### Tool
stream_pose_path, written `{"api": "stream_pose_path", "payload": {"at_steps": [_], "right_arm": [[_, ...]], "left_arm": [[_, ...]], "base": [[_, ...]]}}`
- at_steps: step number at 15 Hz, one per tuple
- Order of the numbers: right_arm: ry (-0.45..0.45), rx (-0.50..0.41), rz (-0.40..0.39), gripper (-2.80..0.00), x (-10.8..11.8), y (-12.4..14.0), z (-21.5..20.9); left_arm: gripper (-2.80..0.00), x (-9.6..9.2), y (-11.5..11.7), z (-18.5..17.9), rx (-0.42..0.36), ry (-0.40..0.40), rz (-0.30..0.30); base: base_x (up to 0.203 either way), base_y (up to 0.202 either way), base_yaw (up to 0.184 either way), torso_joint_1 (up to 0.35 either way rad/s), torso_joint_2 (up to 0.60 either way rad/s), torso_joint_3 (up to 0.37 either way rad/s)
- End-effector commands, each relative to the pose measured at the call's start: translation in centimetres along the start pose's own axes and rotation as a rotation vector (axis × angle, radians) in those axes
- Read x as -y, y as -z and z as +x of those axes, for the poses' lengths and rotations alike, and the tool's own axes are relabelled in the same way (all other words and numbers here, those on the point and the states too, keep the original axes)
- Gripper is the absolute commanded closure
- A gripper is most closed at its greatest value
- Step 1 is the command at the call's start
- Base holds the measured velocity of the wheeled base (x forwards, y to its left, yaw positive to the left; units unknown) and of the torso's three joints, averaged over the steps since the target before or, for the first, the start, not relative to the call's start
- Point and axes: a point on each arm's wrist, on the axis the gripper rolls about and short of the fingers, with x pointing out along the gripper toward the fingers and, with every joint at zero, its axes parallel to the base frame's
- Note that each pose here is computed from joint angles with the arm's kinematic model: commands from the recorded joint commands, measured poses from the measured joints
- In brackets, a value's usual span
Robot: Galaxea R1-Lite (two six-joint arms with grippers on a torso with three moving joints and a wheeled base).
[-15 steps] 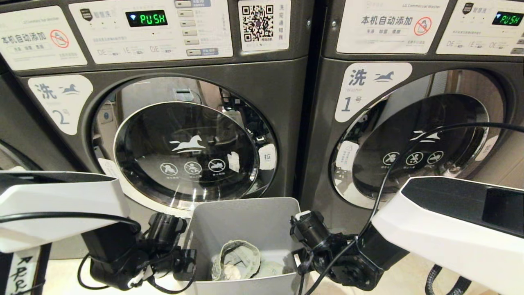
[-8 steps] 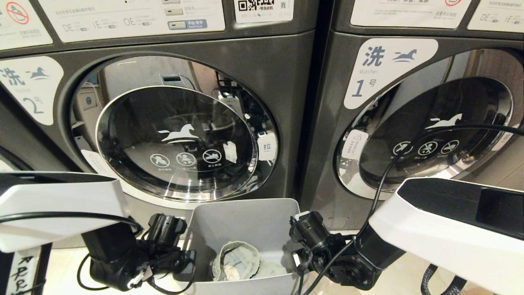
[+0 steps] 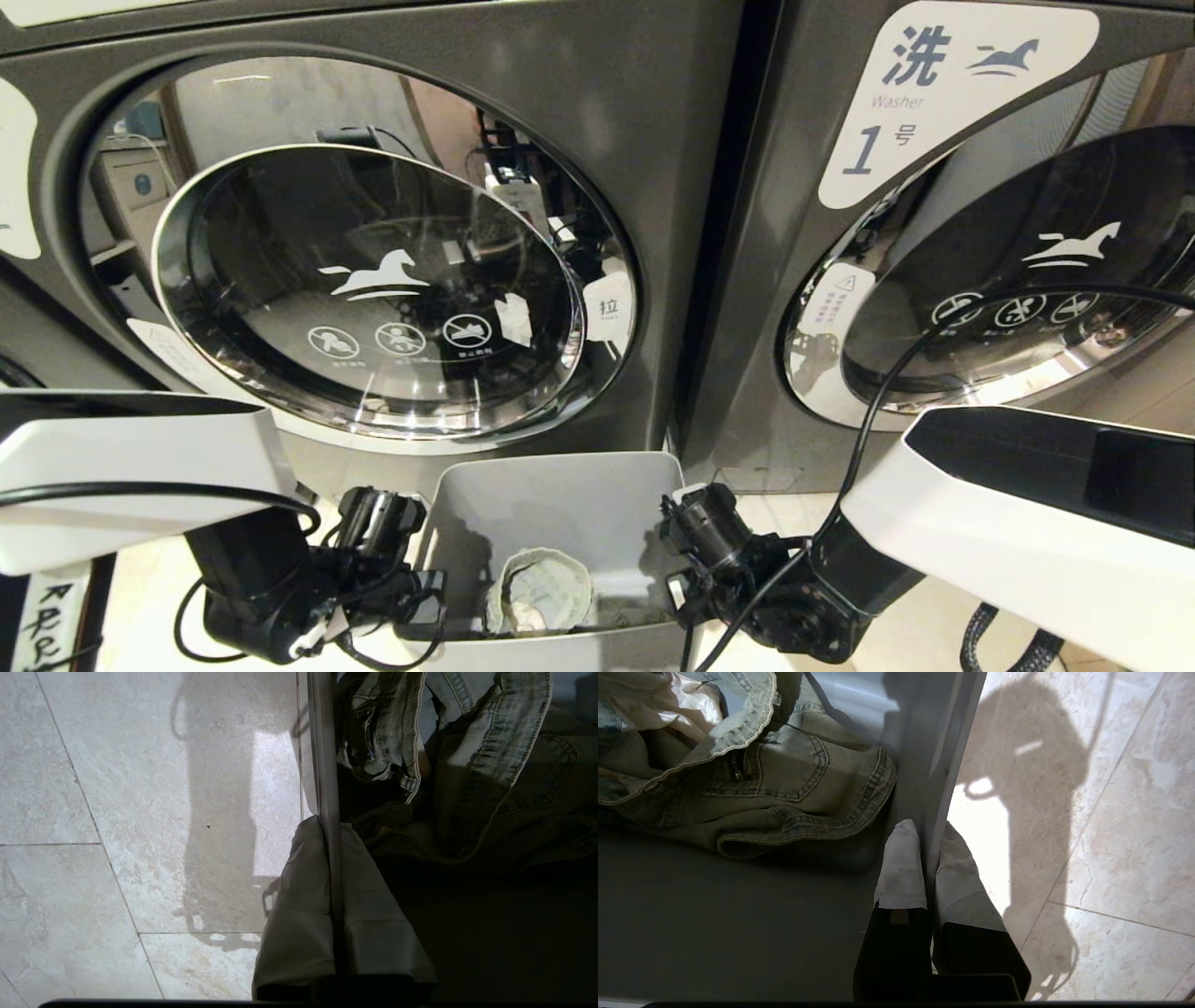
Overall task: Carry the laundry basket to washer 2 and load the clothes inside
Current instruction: Pick up the clothes basket and put it beside the washing machine
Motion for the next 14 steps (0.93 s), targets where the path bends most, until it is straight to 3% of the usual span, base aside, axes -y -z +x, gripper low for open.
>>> {"api": "stream_pose_path", "payload": {"at_steps": [1, 6, 11, 14], "right_arm": [[0.006, 0.002, 0.001, 0.0, 0.0, 0.0, 0.0], [0.019, -0.003, -0.003, 0.0, 0.0, 0.2, 0.5], [0.037, 0.024, -0.042, 0.0, 0.1, 0.3, 1.2], [0.06, 0.048, -0.053, 0.0, 0.2, 0.5, 2.1]], "left_arm": [[0.0, 0.0, 0.0, 0.0, 0.002, -0.008, -0.003], [0.0, 0.0, 0.0, 0.1, 0.009, -0.02, -0.002], [0.0, 0.1, -0.2, 1.7, 0.111, -0.048, -0.011], [0.0, 0.1, 0.1, 2.1, 0.103, -0.057, -0.011]], "base": [[0.0, 0.0, 0.0, -0.002, 0.0, -0.115], [0.0, 0.0, 0.0, 0.0, 0.0, -0.021], [0.0, 0.0, 0.0, 0.0, 0.0, 0.0], [0.0, 0.0, 0.0, 0.0, 0.0, 0.0]]}}
